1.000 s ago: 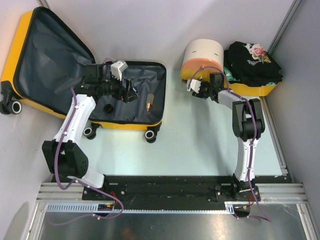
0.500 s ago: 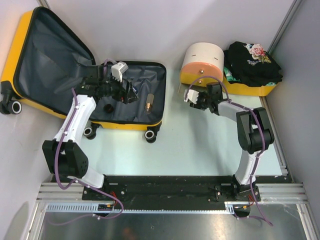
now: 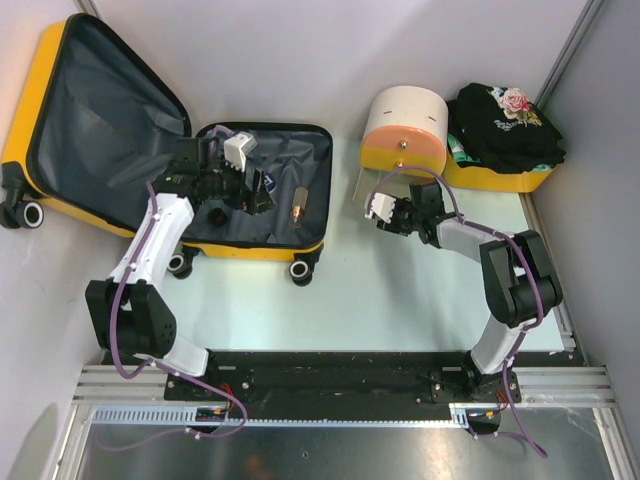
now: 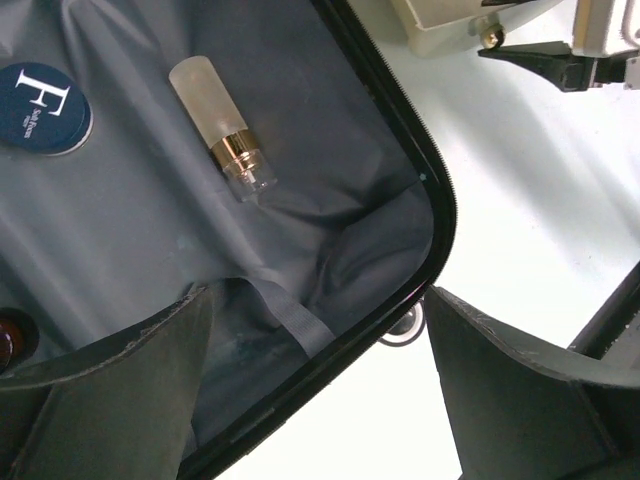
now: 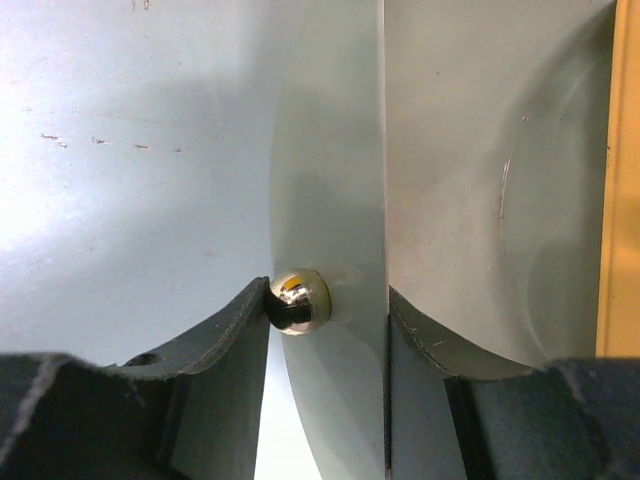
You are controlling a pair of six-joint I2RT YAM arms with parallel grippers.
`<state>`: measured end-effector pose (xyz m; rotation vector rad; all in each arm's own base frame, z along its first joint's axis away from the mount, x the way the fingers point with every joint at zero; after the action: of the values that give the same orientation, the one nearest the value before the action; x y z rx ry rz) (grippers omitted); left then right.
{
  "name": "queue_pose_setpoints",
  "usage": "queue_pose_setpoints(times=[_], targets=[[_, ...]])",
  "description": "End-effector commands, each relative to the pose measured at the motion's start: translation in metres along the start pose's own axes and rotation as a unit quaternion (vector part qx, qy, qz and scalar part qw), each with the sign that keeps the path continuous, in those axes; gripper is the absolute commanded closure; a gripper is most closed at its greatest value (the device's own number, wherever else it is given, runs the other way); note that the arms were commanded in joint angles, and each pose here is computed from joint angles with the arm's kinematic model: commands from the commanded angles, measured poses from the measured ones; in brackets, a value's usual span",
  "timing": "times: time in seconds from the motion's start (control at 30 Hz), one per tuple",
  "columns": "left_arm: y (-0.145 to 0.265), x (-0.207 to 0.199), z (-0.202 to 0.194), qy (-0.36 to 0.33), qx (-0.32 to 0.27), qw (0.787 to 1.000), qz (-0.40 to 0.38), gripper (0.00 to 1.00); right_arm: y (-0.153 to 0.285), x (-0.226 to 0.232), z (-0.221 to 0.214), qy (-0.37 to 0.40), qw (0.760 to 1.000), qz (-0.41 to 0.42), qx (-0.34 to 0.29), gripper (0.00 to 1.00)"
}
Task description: Open, take out, and arrange the luggage
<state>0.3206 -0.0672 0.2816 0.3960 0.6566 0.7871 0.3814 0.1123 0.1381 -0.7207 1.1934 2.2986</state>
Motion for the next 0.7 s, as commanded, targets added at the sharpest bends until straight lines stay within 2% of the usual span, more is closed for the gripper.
queue_pose_setpoints(times=[0.0, 0.07, 0.13, 0.17, 0.2, 0.23, 0.3, 0.57, 0.6, 0.67], targets=[[0.011, -0.003, 0.012, -0.027, -0.026, 0.999, 0.017, 0.10, 0.016, -0.034, 0.007, 0.014, 0.996, -0.093, -0.008, 1.00], [0.011, -0.003, 0.013, -0.028, -0.027, 0.999, 0.013, 0.10, 0.012, -0.036, 0.002, 0.022, 0.995, -0.101, -0.004, 1.00], [0.011, -0.003, 0.015, -0.030, -0.028, 0.999, 0.012, 0.11, 0.011, -0.038, -0.003, 0.032, 0.994, -0.101, -0.002, 0.89], [0.010, -0.002, 0.016, -0.030, -0.028, 0.999, 0.015, 0.10, 0.010, -0.037, -0.005, 0.036, 0.995, -0.095, 0.000, 0.81], [0.010, -0.002, 0.016, -0.031, -0.027, 0.999, 0.015, 0.10, 0.010, -0.037, -0.006, 0.038, 0.995, -0.093, 0.001, 0.58], [0.010, -0.001, 0.017, -0.032, -0.028, 0.999, 0.019, 0.10, 0.011, -0.035, -0.005, 0.040, 0.995, -0.087, 0.001, 0.46], [0.011, -0.001, 0.019, -0.031, -0.031, 0.999, 0.022, 0.10, 0.013, -0.034, -0.003, 0.040, 0.996, -0.083, -0.001, 0.30], [0.005, 0.006, 0.024, -0.010, -0.029, 0.998, 0.047, 0.07, 0.015, -0.036, 0.006, 0.033, 0.995, -0.095, -0.006, 0.18], [0.002, 0.008, 0.026, 0.000, -0.027, 0.998, 0.052, 0.05, 0.017, -0.037, 0.008, 0.030, 0.995, -0.093, -0.015, 0.11], [0.000, 0.010, 0.029, 0.014, -0.029, 0.997, 0.065, 0.03, 0.026, -0.038, 0.014, 0.028, 0.995, -0.090, -0.023, 0.05]])
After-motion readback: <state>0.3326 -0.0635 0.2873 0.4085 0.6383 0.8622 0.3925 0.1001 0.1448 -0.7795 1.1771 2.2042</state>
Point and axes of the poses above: each gripper's point midway between its finger pads, its own y axis back along the fingers, its own x axis along the line the jaws close on, z = x × y, the point moved 10 cm from there along y, back along the fingers, and after that the axes turned 8 degrees about y, right-handed, at the moved point
